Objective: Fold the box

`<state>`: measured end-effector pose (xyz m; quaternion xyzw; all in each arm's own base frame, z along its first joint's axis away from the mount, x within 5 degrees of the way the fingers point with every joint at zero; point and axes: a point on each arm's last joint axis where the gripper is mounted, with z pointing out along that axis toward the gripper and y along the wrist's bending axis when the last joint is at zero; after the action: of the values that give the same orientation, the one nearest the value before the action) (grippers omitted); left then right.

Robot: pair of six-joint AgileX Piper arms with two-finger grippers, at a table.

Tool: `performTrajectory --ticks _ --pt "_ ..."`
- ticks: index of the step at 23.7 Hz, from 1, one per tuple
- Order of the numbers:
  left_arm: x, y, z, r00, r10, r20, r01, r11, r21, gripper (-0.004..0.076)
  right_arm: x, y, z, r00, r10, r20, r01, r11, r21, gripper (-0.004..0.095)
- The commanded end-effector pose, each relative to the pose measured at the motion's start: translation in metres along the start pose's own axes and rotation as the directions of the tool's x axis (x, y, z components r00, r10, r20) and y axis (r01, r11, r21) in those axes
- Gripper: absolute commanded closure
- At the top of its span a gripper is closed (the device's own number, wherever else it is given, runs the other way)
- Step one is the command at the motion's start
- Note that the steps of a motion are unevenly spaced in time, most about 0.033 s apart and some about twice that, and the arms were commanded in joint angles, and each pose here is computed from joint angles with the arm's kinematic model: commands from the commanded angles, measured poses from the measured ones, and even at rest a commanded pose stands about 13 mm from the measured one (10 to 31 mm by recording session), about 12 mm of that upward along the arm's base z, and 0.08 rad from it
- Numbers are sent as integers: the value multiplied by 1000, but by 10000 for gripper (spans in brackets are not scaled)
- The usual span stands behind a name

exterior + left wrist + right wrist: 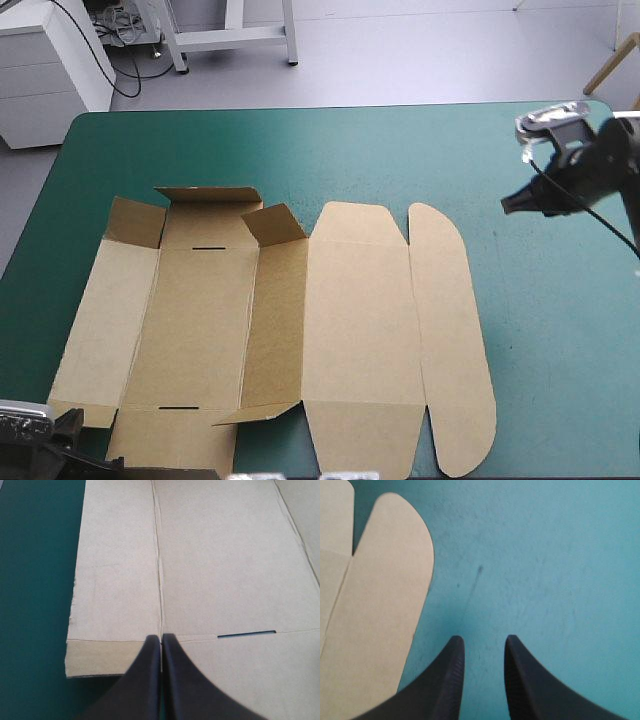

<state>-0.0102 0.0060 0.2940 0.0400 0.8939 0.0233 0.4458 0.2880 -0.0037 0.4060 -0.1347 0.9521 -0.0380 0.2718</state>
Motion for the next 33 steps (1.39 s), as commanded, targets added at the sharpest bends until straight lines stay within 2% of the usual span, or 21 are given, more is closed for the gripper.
performTrajectory --ticks 1,5,8,13,16,19,25,33 --pt "-7 0 -5 1000 -5 23 4 1000 3 734 39 0 -37 994 84 73 -87 995 40 697" --pt "-7 0 -5 1000 -5 23 4 1000 3 734 85 16 -54 985 141 103 -146 988 41 739" --pt "-7 0 -5 1000 -5 23 4 1000 3 734 125 34 -62 972 186 146 -189 982 8 794" --pt "-7 0 -5 1000 -5 22 4 1000 3 734 185 56 -59 959 227 166 -231 973 1 863" --pt "-7 0 -5 1000 -5 24 4 1000 3 734 213 68 -52 942 238 238 -241 970 -17 875" --pt "-7 -2 -5 1000 -13 21 13 1000 28 734 225 74 -45 925 253 283 -250 967 -45 875" --pt "-9 -11 -4 1000 5 22 -7 992 123 734 230 76 -33 934 254 251 -249 967 -54 886" --pt "-32 -12 4 999 -1 -47 8 989 149 734 233 77 -24 937 258 234 -251 966 -60 903"
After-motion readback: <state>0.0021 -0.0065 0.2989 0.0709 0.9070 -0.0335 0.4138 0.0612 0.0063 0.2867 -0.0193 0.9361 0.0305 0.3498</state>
